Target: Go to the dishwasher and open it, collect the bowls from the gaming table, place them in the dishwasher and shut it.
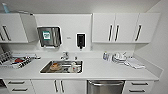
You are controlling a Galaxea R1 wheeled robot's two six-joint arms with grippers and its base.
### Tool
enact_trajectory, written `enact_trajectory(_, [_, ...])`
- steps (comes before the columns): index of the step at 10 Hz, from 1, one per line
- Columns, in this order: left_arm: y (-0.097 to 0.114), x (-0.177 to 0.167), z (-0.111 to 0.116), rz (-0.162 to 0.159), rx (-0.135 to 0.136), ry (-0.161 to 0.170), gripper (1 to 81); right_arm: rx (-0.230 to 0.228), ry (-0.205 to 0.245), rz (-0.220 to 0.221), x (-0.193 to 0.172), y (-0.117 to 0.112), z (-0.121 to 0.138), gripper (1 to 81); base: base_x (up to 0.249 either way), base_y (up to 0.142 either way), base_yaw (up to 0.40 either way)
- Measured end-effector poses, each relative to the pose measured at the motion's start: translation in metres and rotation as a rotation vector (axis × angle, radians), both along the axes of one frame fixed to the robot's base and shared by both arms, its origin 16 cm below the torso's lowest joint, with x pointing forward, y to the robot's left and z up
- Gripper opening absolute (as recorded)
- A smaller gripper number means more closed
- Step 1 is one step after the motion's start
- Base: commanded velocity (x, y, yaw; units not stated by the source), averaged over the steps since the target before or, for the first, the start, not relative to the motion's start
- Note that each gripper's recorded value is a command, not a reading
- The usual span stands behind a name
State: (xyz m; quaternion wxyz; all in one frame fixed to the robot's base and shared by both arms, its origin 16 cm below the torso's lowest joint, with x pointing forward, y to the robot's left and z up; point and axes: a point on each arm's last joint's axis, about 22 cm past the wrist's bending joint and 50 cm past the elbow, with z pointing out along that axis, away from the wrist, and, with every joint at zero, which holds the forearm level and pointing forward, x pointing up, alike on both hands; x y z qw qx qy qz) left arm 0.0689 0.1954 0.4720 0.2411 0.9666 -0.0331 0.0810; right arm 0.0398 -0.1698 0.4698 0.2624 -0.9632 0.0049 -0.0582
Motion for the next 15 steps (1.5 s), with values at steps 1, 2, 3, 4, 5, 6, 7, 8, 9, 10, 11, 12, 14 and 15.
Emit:
enact_trajectory(1, [0.0,0.0001,0.0,0.0,0.0,0.0,81.1,0.0,0.0,0.0,0.0,0.0003,0.0,81.1,0.137,0.0,0.0])
enact_trajectory(2, [0.0,0.0,0.0,0.0,0.0,0.0,81.1,0.0,0.0,0.0,0.0,0.0003,0.0,81.1,0.137,0.0,0.0])
enact_trajectory(3, [0.0,0.0001,0.0,0.0,0.0,0.0,81.1,0.0,0.0,0.0,0.0,0.0001,0.0,81.1,0.137,0.0,0.0])
enact_trajectory(4, [-0.0003,0.0001,0.0,0.0,0.0,0.0,81.1,0.0,0.0,0.0,0.0,0.0001,0.0,81.1,0.137,0.0,0.0])
enact_trajectory(5, [0.0,0.0001,0.0,0.0,0.0,0.0,81.1,-0.001,0.0,0.0,-0.0002,-0.0006,-0.0003,81.1,0.137,0.0,0.0])
enact_trajectory(6, [0.0,0.0001,0.0,0.0,0.0,0.0,81.1,-0.001,0.0,0.0,-0.0002,-0.0006,-0.0003,81.1,0.137,0.0,0.0])
enact_trajectory(7, [0.0,0.0001,0.0,0.0,0.0,0.0,81.1,-0.003,0.0,0.0,-0.0002,-0.0011,-0.0006,81.1,0.137,0.0,0.0])
enact_trajectory(8, [0.0,0.0001,0.0,0.0,0.0,0.0,81.1,-0.003,0.0,0.0,-0.0001,-0.0013,-0.0007,81.1,0.137,0.0,0.0])
enact_trajectory(9, [-0.0003,0.0001,0.0,0.0,0.0,0.0,81.1,-0.003,0.0,0.0,-0.0001,-0.0014,-0.0007,81.1,0.136,0.0,0.0])
enact_trajectory(10, [0.0,0.0001,0.0,0.0,0.0,0.0,81.1,-0.003,0.0,0.0,-0.0002,-0.0011,-0.0007,81.1,0.137,0.0,0.0])
enact_trajectory(11, [-0.0003,0.0001,0.0,0.0,0.0,0.0,81.1,-0.004,0.0,0.0,-0.0002,-0.0018,-0.0007,81.1,0.135,0.0,0.0])
enact_trajectory(12, [-0.0003,0.0002,0.0,0.0,0.0,0.0,81.1,-0.004,0.0,0.0,-0.0001,-0.0015,-0.0008,81.1,0.116,0.0,0.0])
enact_trajectory(14, [-0.0006,0.0021,0.0001,0.0,-0.001,-0.001,81.1,-0.008,0.0,-0.001,0.0007,-0.0038,-0.0017,81.1,0.048,0.0,0.0])
enact_trajectory(15, [-0.0008,0.0056,0.0006,0.001,-0.001,-0.006,81.1,-0.01,0.0,-0.002,0.001,-0.0044,-0.0021,81.1,0.0,0.0,0.0])
